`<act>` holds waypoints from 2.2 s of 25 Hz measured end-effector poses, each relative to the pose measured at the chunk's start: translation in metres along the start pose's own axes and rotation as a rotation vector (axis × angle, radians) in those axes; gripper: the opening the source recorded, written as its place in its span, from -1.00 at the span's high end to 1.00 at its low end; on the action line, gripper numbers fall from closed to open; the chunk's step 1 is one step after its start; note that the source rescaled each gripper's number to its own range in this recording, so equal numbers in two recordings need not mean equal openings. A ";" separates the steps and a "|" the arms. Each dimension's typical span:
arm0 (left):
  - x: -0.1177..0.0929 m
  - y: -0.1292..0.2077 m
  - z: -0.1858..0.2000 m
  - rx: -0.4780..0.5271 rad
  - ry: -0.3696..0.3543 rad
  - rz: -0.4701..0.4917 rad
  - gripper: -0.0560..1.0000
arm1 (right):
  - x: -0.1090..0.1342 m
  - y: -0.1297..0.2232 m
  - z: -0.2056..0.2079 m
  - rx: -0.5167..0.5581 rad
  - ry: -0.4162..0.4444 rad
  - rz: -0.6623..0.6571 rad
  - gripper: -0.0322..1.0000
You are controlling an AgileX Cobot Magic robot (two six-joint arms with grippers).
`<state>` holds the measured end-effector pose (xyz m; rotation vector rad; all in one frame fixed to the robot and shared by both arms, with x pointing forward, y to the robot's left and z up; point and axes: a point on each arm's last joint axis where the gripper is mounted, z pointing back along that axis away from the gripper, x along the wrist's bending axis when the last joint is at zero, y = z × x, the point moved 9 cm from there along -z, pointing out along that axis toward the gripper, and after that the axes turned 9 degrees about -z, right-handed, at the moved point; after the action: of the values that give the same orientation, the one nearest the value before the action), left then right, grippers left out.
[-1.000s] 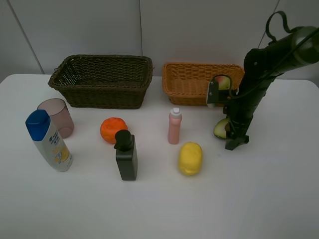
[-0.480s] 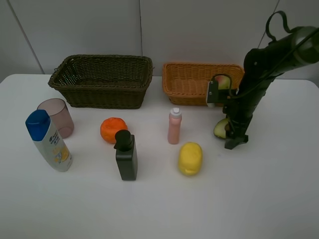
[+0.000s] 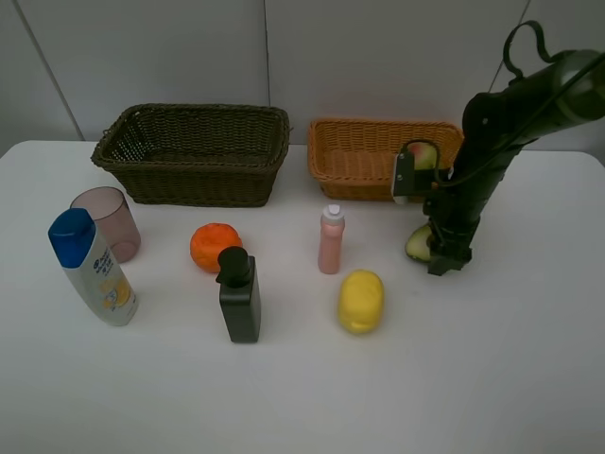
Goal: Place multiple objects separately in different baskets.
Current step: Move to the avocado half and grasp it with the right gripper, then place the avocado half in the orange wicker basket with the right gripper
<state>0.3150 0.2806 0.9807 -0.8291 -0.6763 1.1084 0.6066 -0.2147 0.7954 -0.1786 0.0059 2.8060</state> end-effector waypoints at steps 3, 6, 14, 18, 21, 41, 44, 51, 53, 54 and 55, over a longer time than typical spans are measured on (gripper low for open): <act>0.000 0.000 0.000 0.000 0.000 0.000 -0.99 | 0.001 -0.001 0.000 -0.005 -0.006 -0.009 0.04; 0.000 0.000 0.000 0.000 0.000 0.000 -0.99 | 0.002 -0.003 0.000 -0.019 -0.017 -0.035 0.04; 0.000 0.000 0.000 0.000 0.000 0.000 -0.99 | 0.002 -0.003 0.000 -0.024 -0.021 -0.045 0.04; 0.000 0.000 0.000 0.000 0.000 0.000 -0.99 | 0.002 -0.003 0.000 -0.024 -0.021 -0.045 0.04; 0.000 0.000 0.000 0.000 0.000 0.000 -0.99 | 0.002 -0.003 0.000 -0.024 -0.021 -0.045 0.04; 0.000 0.000 0.000 0.000 0.000 0.000 -0.99 | 0.004 -0.002 0.006 -0.023 -0.026 -0.048 0.04; 0.000 0.000 0.000 0.000 0.000 0.000 -0.99 | 0.007 0.001 0.013 -0.013 -0.042 -0.050 0.05; 0.000 0.000 0.000 0.000 0.000 0.000 -0.99 | 0.015 0.003 0.036 -0.017 -0.069 -0.071 0.05; 0.000 0.000 0.000 0.000 0.000 0.000 -0.99 | 0.015 0.000 0.046 -0.042 -0.062 -0.086 0.05; 0.000 0.000 0.000 0.000 0.000 0.000 -0.99 | 0.014 -0.002 0.052 -0.057 -0.057 -0.095 0.05; 0.000 0.000 0.000 0.000 0.000 0.000 -0.99 | 0.014 -0.004 0.056 -0.074 -0.053 -0.105 0.05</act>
<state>0.3150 0.2806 0.9807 -0.8291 -0.6763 1.1084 0.5877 -0.2046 0.8495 -0.1179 -0.1166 2.7067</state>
